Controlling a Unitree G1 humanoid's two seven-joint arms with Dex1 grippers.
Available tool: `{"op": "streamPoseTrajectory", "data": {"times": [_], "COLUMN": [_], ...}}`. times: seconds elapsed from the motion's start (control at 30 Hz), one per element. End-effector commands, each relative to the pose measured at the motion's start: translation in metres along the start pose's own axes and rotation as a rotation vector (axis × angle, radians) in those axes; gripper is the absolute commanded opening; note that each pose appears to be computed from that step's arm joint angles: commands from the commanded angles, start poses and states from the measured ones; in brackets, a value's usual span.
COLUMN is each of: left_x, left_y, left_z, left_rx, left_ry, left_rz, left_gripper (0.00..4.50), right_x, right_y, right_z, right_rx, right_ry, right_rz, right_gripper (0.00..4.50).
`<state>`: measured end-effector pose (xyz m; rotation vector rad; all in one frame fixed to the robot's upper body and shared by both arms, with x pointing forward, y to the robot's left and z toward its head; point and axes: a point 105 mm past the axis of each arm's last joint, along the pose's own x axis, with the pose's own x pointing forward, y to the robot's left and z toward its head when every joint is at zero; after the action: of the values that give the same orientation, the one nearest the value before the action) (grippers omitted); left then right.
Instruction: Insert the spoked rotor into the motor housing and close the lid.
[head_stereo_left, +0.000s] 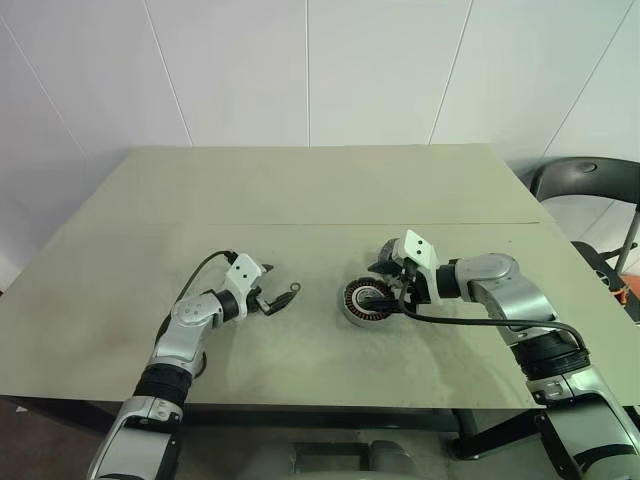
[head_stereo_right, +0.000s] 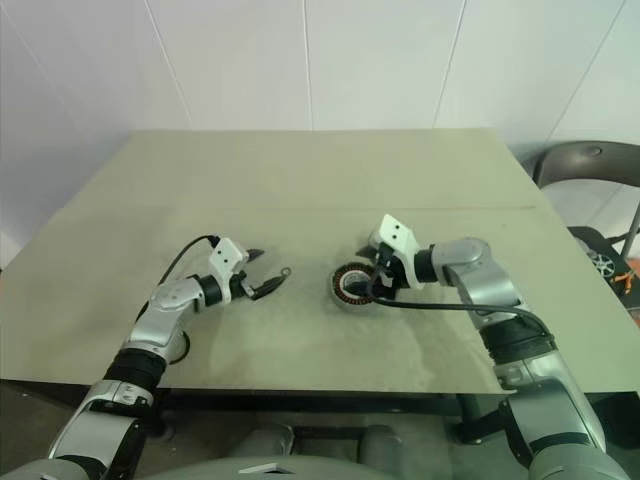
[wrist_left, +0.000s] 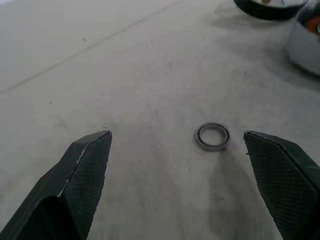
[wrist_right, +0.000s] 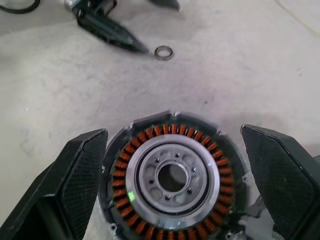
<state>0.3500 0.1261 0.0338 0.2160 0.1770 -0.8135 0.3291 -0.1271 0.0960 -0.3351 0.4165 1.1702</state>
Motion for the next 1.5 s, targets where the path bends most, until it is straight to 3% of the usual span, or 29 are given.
{"op": "streamPoseTrajectory", "data": {"times": [0.03, 0.1, 0.47, 1.17, 1.27, 1.5], "left_x": [0.007, 0.008, 0.010, 0.017, 0.016, 0.015], "left_y": [0.005, 0.007, -0.003, -0.018, -0.020, -0.021], "left_z": [0.015, 0.021, -0.006, -0.021, -0.023, -0.025], "left_rx": [0.018, -0.022, 0.000, -0.084, -0.095, -0.098], "left_ry": [-0.069, -0.111, 0.027, 0.081, 0.085, 0.098], "left_rz": [0.035, 0.048, 0.008, -0.007, -0.020, -0.020], "left_gripper": [4.50, 4.50, 4.50, 4.50, 3.89, 1.42], "right_x": [-0.007, -0.007, -0.006, -0.003, -0.003, 0.000], "right_y": [-0.006, -0.007, -0.011, -0.012, -0.012, -0.011], "right_z": [0.027, 0.027, 0.031, 0.034, 0.034, 0.034], "right_rx": [-0.065, -0.064, -0.063, -0.059, -0.058, -0.055], "right_ry": [-0.073, -0.076, -0.100, -0.120, -0.120, -0.126], "right_rz": [-0.037, -0.043, -0.071, -0.090, -0.091, -0.092], "right_gripper": [4.47, 4.47, 4.47, 4.47, 4.50, 4.50]}}
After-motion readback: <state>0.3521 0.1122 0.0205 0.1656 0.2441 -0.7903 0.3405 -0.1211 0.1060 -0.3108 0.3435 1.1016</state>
